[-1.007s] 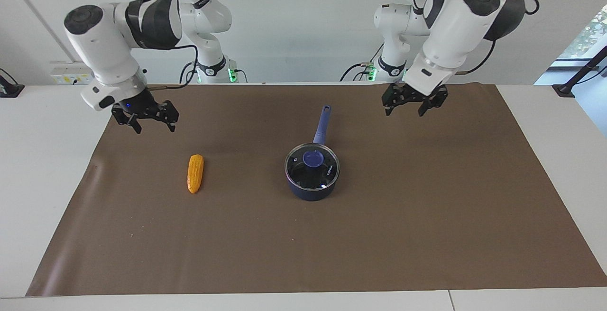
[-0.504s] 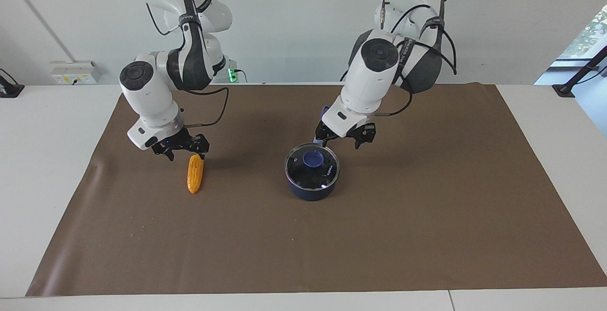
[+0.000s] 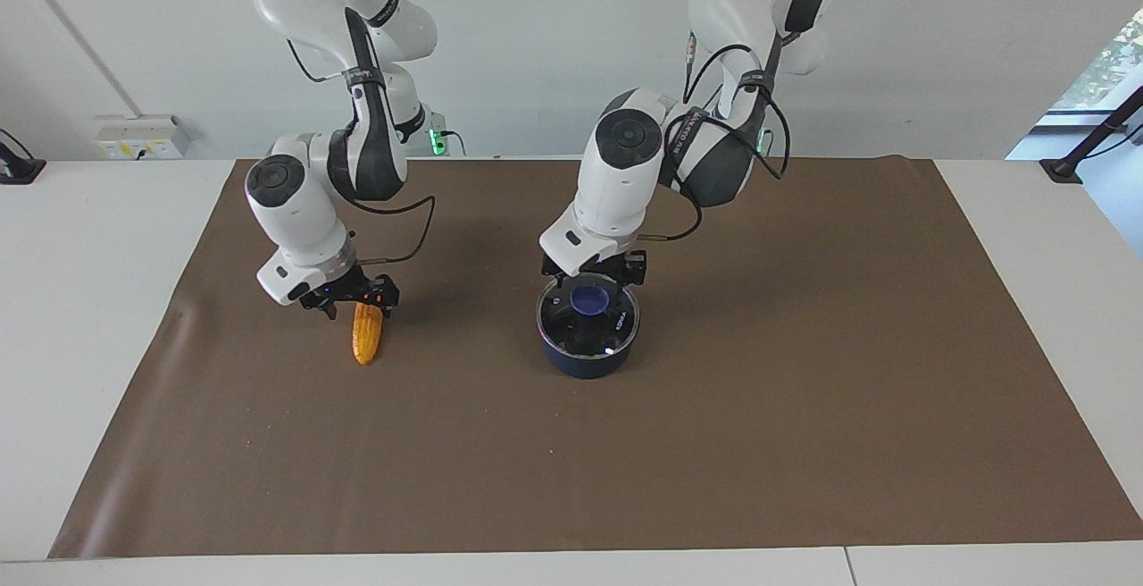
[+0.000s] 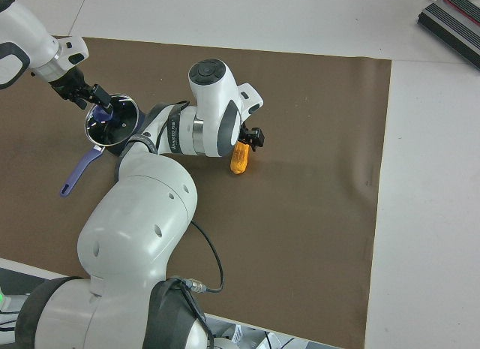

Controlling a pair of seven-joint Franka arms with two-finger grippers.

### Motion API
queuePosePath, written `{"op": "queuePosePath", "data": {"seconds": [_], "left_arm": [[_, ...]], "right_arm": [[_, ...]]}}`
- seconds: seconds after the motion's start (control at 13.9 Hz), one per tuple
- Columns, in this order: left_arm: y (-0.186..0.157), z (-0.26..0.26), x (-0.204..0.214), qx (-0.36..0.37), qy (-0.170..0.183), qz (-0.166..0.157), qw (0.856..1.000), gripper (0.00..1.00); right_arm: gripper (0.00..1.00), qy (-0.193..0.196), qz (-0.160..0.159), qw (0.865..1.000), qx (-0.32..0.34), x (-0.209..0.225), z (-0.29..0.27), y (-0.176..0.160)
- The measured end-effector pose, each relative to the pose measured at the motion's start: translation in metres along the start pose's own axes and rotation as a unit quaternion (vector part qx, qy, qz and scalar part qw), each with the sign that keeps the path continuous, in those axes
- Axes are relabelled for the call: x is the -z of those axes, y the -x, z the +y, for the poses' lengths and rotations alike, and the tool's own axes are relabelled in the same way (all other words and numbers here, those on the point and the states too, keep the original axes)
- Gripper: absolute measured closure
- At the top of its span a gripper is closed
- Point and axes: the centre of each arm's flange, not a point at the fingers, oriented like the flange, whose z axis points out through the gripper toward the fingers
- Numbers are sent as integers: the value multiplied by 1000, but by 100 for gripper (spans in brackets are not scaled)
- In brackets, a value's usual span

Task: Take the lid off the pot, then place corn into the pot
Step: 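Reach the left gripper to the lid knob while the right gripper reaches the corn, then lift the glass lid off the pot while the right gripper lifts the corn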

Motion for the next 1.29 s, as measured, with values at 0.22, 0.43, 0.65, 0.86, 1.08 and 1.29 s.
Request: {"op": "queuePosePath", "data": {"seconds": [0.22, 0.43, 0.65, 0.86, 1.08, 1.29], "left_arm": [[-2, 1, -5, -2, -7, 3, 1000, 0], [-7, -2, -21, -2, -18, 1, 1000, 0], [-10, -2, -29, -3, -22, 2, 1000, 0], [-10, -2, -29, -3, -22, 3, 1000, 0], [-10, -2, -29, -3, -23, 4, 1000, 0], [-10, -2, -29, -4, -24, 4, 1000, 2]], "right_arm": [[26, 1, -7, 1000, 0, -11, 0, 0], [62, 0, -7, 1000, 1, -10, -2, 0], [62, 0, -9, 1000, 3, -11, -3, 0], [62, 2, -34, 999, 15, 1, -17, -2], [62, 2, -49, 999, 22, 62, -28, -24], [62, 3, -45, 998, 39, 84, -61, -31]]}}
